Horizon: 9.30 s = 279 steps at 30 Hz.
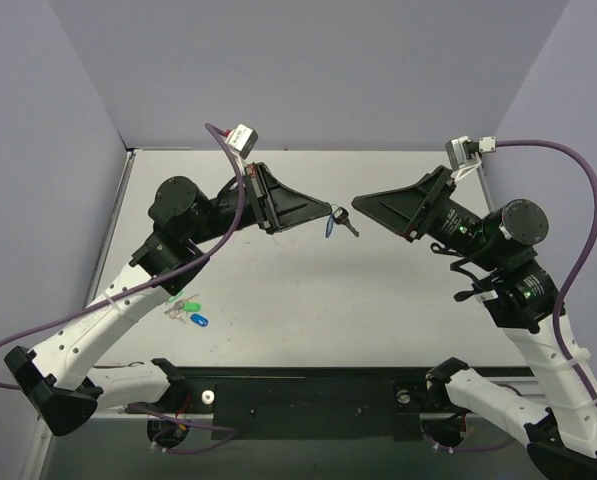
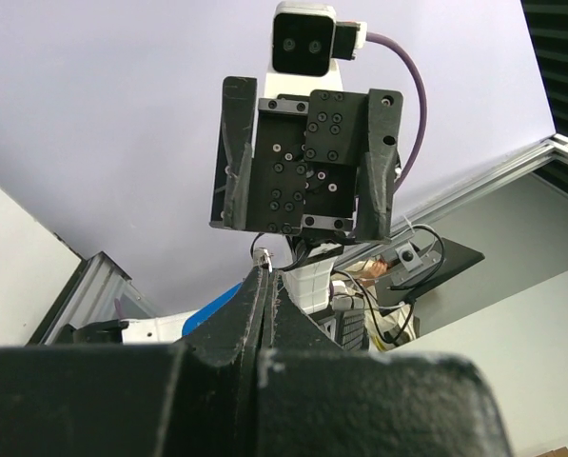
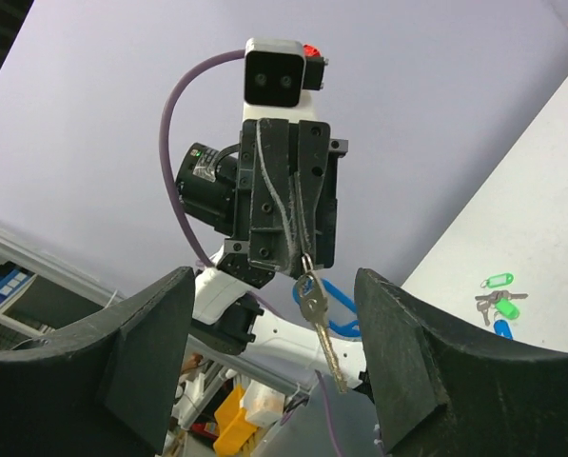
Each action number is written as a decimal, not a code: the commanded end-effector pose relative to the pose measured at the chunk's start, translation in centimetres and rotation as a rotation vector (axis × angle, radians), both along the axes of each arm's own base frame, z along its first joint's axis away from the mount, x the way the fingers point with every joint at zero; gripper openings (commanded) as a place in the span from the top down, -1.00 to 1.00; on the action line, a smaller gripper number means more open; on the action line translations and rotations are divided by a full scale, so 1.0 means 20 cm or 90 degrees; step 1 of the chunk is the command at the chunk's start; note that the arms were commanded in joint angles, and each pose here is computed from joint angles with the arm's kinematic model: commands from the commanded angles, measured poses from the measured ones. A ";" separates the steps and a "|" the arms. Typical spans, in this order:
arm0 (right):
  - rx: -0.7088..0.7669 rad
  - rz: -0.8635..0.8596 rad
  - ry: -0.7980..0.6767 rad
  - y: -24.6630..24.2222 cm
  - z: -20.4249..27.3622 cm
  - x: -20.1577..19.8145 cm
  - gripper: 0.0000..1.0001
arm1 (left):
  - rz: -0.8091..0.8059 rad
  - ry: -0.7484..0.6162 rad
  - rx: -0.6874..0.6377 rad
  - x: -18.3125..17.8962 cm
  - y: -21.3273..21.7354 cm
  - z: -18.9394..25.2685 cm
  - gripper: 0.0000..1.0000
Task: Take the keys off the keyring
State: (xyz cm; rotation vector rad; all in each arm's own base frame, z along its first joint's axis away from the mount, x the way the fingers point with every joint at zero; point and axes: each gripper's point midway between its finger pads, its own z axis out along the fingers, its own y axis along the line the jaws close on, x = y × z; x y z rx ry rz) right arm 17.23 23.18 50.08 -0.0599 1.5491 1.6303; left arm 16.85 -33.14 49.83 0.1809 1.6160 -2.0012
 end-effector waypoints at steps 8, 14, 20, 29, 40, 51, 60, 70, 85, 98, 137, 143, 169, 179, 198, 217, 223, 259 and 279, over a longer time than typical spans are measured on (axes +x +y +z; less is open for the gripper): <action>0.065 0.014 -0.036 0.02 0.11 0.01 0.09 | 0.052 -0.032 -0.072 0.02 0.08 0.15 1.00; 0.059 0.023 -0.037 0.05 0.11 0.00 0.31 | 0.063 -0.019 -0.092 0.07 0.06 0.16 1.00; 0.054 0.030 -0.038 0.09 0.11 0.01 0.49 | 0.067 -0.019 -0.097 0.08 0.05 0.17 1.00; 0.052 0.027 -0.034 0.10 0.10 0.04 0.56 | 0.075 -0.019 -0.093 0.08 0.06 0.16 1.00; 0.052 0.021 -0.034 0.11 0.11 0.05 0.68 | 0.084 -0.027 -0.073 0.08 0.06 0.14 1.00; 0.040 0.036 -0.023 0.12 0.08 0.05 1.00 | 0.096 -0.035 -0.066 0.07 0.07 0.14 1.00; -0.037 0.078 -0.023 0.15 -0.05 -0.02 1.00 | 0.041 -0.099 0.046 -0.01 0.04 0.09 1.00; -0.160 0.111 -0.012 0.12 -0.30 -0.11 1.00 | -0.078 -0.167 0.159 -0.17 0.06 0.00 1.00; -0.156 0.042 0.012 0.08 -0.28 -0.02 1.00 | 0.056 -0.169 0.015 -0.10 0.18 0.15 -0.18; 0.016 0.091 -0.043 0.15 0.05 -0.06 1.00 | 0.178 -0.116 -0.165 -0.01 0.30 0.22 0.02; 0.066 0.111 -0.086 0.18 0.21 -0.09 1.00 | 0.198 -0.128 -0.188 -0.01 0.22 0.25 -0.16; 0.081 0.121 -0.086 0.20 0.23 -0.08 1.00 | 0.166 -0.125 -0.190 -0.03 0.18 0.24 -0.05; 0.078 0.122 -0.076 0.22 0.19 -0.07 1.00 | 0.176 -0.156 -0.211 -0.06 0.22 0.33 -0.10; 0.078 0.119 -0.074 0.21 0.18 -0.07 1.00 | 0.202 -0.151 -0.220 -0.05 0.26 0.34 -0.09; 0.075 0.125 -0.069 0.24 0.17 -0.05 1.00 | 0.165 -0.149 -0.229 -0.05 0.20 0.33 0.02; 0.068 0.124 -0.066 0.26 0.14 -0.04 1.00 | 0.156 -0.141 -0.235 -0.07 0.21 0.34 0.56; 0.064 0.124 -0.063 0.27 0.14 -0.03 1.00 | 0.143 -0.135 -0.243 -0.10 0.21 0.33 1.00; -0.182 0.106 0.001 0.12 -0.39 -0.17 1.00 | -0.170 -0.273 -0.031 -0.51 0.10 0.14 1.00; -0.181 0.020 0.019 0.07 -0.40 -0.09 1.00 | 0.175 -0.153 -0.047 -0.07 0.28 0.16 -0.43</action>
